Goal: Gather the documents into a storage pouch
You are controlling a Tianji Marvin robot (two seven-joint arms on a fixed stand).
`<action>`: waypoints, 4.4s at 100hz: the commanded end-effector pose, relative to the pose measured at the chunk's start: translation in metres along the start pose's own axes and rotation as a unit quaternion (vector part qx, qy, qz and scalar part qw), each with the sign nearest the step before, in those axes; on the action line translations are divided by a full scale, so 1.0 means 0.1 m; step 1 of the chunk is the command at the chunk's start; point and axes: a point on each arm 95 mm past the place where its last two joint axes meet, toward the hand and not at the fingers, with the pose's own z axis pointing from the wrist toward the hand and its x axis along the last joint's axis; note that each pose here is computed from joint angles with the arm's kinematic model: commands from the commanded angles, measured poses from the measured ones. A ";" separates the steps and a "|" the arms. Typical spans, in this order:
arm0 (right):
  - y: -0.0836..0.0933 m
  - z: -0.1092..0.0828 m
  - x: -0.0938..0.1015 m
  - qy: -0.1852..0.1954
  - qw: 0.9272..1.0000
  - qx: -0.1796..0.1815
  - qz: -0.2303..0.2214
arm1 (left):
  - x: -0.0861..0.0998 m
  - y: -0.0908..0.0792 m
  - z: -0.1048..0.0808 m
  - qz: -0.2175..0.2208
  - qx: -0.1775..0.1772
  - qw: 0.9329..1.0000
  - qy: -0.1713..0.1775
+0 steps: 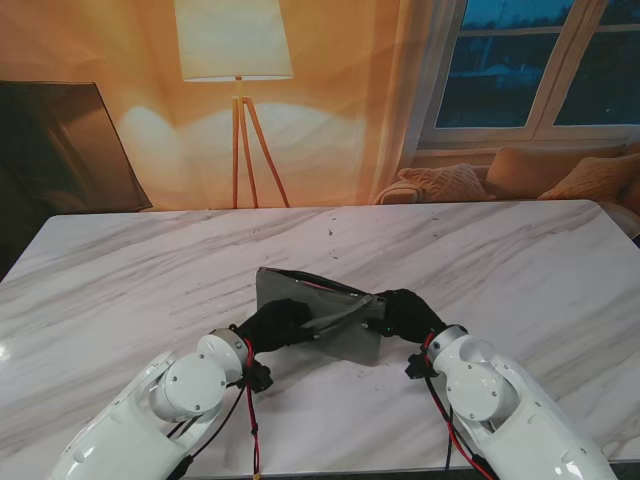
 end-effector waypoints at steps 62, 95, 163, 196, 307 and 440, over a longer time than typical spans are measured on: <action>-0.05 0.00 0.08 0.015 1.000 -0.017 -0.011 | 0.30 -0.23 -0.20 0.026 0.064 0.995 0.068; -0.03 0.01 0.06 0.006 0.999 -0.039 -0.014 | 0.30 -0.37 -0.23 0.044 0.081 0.994 0.064; -0.08 -0.03 0.06 -0.026 0.999 -0.020 0.010 | 0.15 -0.53 -0.28 0.056 0.100 0.993 0.024; -0.09 -0.03 0.08 -0.024 0.999 -0.016 0.015 | 0.13 -0.60 -0.35 0.062 0.115 0.991 0.020; -0.02 -0.17 0.11 0.044 0.999 0.029 0.009 | 0.20 -0.97 -0.14 0.066 0.129 0.989 0.008; -0.03 -0.13 0.10 0.019 1.000 0.018 0.014 | 0.22 -0.96 -0.38 0.078 0.150 0.985 0.027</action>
